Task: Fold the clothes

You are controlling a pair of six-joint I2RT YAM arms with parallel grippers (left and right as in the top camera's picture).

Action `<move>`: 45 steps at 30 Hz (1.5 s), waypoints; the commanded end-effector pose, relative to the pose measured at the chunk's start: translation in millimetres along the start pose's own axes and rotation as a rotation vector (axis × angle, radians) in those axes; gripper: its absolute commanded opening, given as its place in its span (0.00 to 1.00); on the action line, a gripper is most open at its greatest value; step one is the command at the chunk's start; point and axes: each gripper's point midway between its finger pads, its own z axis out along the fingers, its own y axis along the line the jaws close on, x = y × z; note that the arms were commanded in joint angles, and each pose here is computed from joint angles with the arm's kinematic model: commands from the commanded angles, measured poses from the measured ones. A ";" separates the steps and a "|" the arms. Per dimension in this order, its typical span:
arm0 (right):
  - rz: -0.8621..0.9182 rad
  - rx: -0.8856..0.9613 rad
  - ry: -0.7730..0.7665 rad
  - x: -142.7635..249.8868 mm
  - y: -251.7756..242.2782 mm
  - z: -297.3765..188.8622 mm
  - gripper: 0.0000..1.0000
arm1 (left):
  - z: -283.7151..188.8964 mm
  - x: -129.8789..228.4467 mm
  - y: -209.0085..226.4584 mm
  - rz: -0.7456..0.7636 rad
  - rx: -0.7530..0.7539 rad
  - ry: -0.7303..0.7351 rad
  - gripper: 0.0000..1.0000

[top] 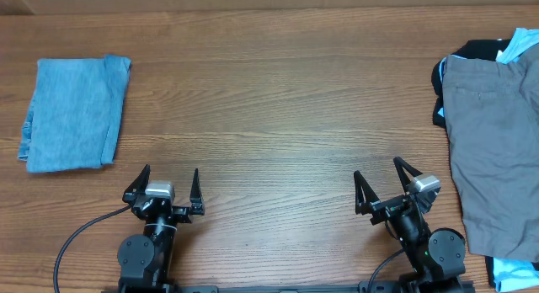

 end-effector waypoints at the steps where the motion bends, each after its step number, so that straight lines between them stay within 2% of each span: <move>1: 0.000 0.002 -0.005 1.5 -1.1 0.0 1.00 | -0.4 0.0 3.4 0.018 -0.018 -0.004 1.00; 11: -0.001 0.005 -0.002 2.2 -1.6 0.0 1.00 | -0.4 -0.1 3.4 0.018 -0.018 -0.005 1.00; 15: -0.011 0.091 -0.013 0.7 -16.5 -0.7 1.00 | -0.4 0.0 3.4 0.018 -0.018 -0.004 1.00; 23: -0.217 0.094 -0.004 0.6 -16.8 -0.7 1.00 | -0.4 -0.1 3.4 0.018 -0.018 -0.005 1.00; 45: -0.216 0.093 -0.004 0.6 -16.7 -0.7 1.00 | -0.4 0.0 3.4 0.018 -0.018 -0.004 1.00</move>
